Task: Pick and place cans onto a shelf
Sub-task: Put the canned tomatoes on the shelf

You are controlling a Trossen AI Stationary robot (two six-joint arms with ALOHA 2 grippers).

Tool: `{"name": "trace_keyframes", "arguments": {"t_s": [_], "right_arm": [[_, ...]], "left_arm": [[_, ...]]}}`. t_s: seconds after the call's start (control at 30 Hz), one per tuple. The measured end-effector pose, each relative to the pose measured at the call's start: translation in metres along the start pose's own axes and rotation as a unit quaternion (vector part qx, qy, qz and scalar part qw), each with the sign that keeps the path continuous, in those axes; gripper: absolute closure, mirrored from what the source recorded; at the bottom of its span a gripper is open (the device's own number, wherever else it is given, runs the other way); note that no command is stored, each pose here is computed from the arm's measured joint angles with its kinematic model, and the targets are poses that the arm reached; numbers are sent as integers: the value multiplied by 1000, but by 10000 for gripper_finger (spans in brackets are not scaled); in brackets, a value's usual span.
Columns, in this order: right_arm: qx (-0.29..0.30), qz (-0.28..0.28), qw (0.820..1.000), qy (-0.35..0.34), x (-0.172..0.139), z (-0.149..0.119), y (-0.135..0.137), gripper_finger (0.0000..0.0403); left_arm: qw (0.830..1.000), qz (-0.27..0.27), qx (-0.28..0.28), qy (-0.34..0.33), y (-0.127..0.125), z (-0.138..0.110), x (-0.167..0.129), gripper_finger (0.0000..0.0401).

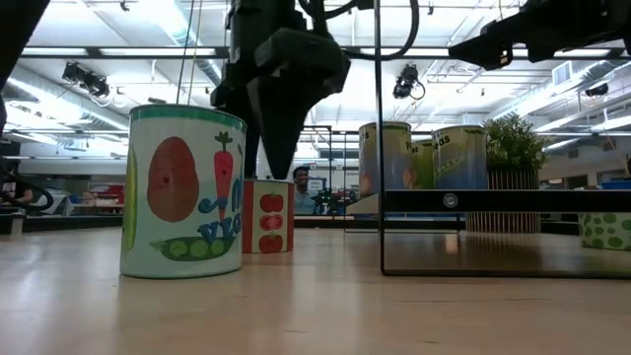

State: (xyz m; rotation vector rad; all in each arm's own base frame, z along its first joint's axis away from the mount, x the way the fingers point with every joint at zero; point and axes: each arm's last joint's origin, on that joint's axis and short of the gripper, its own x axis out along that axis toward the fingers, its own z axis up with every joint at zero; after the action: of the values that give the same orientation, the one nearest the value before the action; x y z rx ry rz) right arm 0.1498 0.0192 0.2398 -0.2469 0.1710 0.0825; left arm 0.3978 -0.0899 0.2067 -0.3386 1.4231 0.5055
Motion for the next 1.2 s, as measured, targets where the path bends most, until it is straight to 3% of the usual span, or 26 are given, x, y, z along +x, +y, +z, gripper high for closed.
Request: {"name": "trace_keyframes", "arguments": {"t_s": [0.5, 0.77, 0.9, 1.2], "right_arm": [[2, 0, 1000, -4, 0, 1, 0, 21], [1, 2, 1000, -4, 0, 1, 0, 21], [1, 1, 1000, -7, 0, 1, 0, 21], [0, 17, 999, -37, 2, -2, 2, 21]], "left_arm": [[999, -31, 31, 23, 0, 1, 1, 5], [995, -79, 27, 63, -1, 1, 1, 5], [989, -112, -2, 101, 2, 5, -10, 5], [992, -101, 19, 78, -1, 5, -18, 5]]}}
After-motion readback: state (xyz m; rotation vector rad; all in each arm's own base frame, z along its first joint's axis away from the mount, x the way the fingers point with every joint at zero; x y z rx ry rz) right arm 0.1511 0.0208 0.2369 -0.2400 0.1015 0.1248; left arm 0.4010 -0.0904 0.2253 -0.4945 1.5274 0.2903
